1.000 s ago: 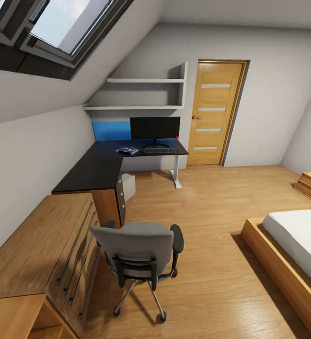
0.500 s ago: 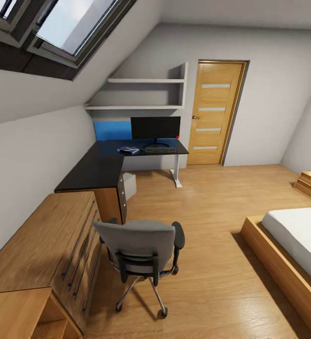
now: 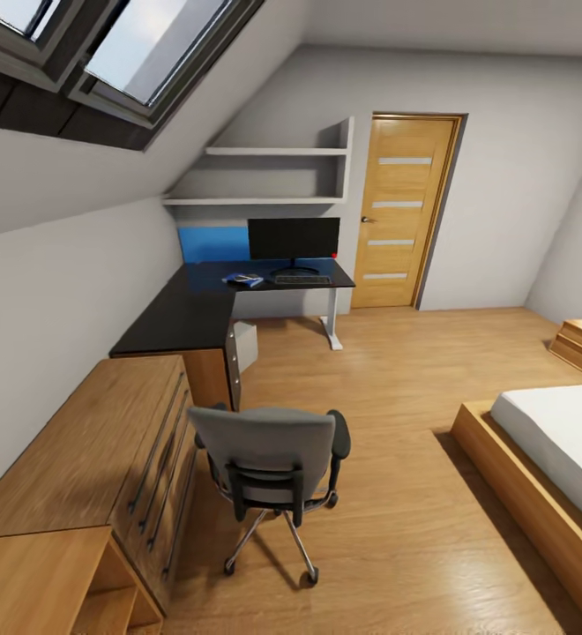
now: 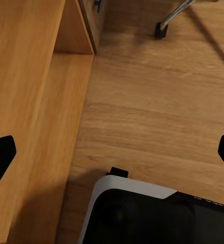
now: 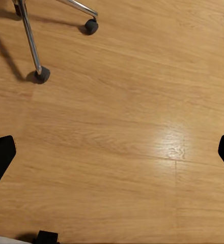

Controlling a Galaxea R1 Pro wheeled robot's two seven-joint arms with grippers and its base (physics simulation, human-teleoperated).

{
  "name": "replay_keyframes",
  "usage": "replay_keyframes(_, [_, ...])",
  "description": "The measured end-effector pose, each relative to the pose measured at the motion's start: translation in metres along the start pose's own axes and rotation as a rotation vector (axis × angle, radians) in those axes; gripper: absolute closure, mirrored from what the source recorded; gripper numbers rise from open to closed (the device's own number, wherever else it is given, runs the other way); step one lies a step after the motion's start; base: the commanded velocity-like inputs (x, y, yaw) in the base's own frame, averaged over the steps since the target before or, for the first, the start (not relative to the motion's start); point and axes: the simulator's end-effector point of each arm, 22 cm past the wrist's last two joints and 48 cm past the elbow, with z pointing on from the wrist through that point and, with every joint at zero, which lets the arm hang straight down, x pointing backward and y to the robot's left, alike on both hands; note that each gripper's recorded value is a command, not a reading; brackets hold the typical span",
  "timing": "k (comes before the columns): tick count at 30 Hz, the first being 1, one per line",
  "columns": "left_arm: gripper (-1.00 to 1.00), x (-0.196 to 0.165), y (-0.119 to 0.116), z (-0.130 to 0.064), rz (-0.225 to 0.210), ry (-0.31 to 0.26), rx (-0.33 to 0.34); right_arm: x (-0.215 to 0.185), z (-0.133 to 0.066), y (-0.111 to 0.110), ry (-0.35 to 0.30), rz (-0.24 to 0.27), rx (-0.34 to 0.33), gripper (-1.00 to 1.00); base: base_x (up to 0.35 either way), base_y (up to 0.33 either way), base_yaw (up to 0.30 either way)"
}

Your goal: In the bedroom, organize the workspace by keeping the computer under the desk, ensuring the monitor is on the desk, placing the keyboard on the desk next to the monitor, placing the mouse on the desk next to the keyboard, moving the folder from the swivel chair onto the desk next to the mouse, stacking the notebook on top of the folder with the pen on top of the notebook, and positioning the swivel chair next to the desk.

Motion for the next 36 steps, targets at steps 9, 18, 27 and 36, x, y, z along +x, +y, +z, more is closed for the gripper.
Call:
replay_keyframes(9, [-1.00,0.000,0.000,0.000,0.000,0.000,0.000,0.000,0.000,0.000,-0.001,0.000,0.000,-1.00,-0.057,0.080,0.000])
replay_keyframes(18, [-1.00,0.000,0.000,0.000,0.000,0.000,0.000,0.000,0.000,-0.001,-0.001,-0.001,0.001,-1.00,-0.006,0.009,0.000])
replay_keyframes(27, [-1.00,-0.002,-0.009,-0.001,0.002,-0.012,0.015,0.000,0.001,0.000,-0.002,0.001,0.001,-1.00,0.000,0.000,0.000])
replay_keyframes(36, [-1.00,0.003,-0.052,-0.001,-0.040,0.011,0.055,-0.008,0.009,0.008,-0.026,0.013,-0.006,-1.00,0.000,0.000,0.000])
